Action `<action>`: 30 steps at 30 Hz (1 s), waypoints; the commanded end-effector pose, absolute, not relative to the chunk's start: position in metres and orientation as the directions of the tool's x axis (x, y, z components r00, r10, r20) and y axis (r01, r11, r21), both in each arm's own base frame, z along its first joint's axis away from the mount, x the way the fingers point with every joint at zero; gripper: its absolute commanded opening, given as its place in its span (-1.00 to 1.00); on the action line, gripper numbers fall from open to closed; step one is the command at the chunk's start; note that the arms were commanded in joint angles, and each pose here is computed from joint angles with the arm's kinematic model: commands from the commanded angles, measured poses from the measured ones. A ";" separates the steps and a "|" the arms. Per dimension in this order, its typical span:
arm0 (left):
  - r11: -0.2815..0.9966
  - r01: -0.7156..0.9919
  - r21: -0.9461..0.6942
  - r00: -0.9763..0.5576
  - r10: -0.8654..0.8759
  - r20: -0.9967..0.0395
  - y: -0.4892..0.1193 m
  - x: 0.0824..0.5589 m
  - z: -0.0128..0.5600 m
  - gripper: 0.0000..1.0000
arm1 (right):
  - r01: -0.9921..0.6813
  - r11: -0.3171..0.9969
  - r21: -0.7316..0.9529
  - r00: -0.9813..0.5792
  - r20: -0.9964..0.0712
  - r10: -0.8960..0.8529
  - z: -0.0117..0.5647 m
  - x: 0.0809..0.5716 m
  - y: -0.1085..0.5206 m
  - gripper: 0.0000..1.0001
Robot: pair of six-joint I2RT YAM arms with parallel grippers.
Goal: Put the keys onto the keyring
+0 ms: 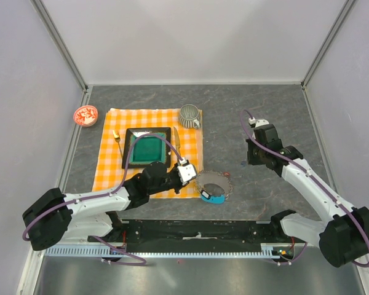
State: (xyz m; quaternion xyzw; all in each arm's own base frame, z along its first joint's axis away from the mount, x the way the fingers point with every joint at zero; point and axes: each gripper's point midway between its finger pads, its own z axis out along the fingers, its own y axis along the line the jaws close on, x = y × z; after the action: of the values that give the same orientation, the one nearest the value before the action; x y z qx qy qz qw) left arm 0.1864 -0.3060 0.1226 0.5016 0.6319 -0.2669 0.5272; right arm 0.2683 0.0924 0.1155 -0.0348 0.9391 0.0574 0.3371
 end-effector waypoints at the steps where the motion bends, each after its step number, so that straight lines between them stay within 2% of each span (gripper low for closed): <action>1: 0.386 0.893 0.232 0.123 0.285 -0.951 -0.308 0.195 0.149 -0.96 | -0.084 0.995 0.046 -0.757 -0.652 -0.034 0.132 0.277 0.086 -1.00; 4: 0.385 0.893 0.232 0.124 0.283 -0.951 -0.308 0.194 0.149 -0.96 | -0.098 0.995 0.010 -0.759 -0.648 -0.068 0.129 0.282 0.083 -1.00; 8: 0.385 0.893 0.231 0.124 0.284 -0.951 -0.308 0.194 0.148 -0.96 | -0.109 0.994 0.017 -0.717 -0.694 -0.067 0.124 0.299 0.089 -1.00; 12: 0.385 0.894 0.230 0.122 0.284 -0.951 -0.308 0.194 0.148 -0.96 | -0.121 0.992 0.035 -0.707 -0.704 -0.061 0.098 0.312 0.098 -1.00; 14: 0.386 0.894 0.228 0.121 0.283 -0.951 -0.308 0.194 0.148 -0.96 | -0.119 0.989 0.089 -0.659 -0.752 -0.011 0.100 0.329 0.108 -1.00; 22: 0.390 0.892 0.228 0.118 0.285 -0.951 -0.307 0.195 0.147 -0.96 | -0.066 0.980 0.187 -0.637 -0.764 0.103 0.056 0.361 0.130 -1.00; 26: 0.390 0.893 0.225 0.117 0.281 -0.953 -0.307 0.194 0.147 -0.96 | -0.065 0.970 0.235 -0.551 -0.819 0.162 0.055 0.378 0.141 -1.00; 29: 0.391 0.893 0.225 0.115 0.284 -0.952 -0.307 0.194 0.146 -0.96 | -0.059 0.963 0.261 -0.548 -0.815 0.188 0.049 0.374 0.143 -0.91; 30: 0.390 0.892 0.226 0.117 0.284 -0.952 -0.307 0.194 0.146 -0.96 | -0.066 0.959 0.275 -0.560 -0.805 0.193 0.048 0.371 0.145 -0.77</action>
State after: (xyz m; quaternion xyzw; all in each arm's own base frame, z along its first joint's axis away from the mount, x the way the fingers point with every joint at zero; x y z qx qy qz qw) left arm 0.1854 -0.3043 0.1218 0.5009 0.6310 -0.2672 0.5287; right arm 0.3518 0.1304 0.0254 0.0105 0.9061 0.0937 0.4125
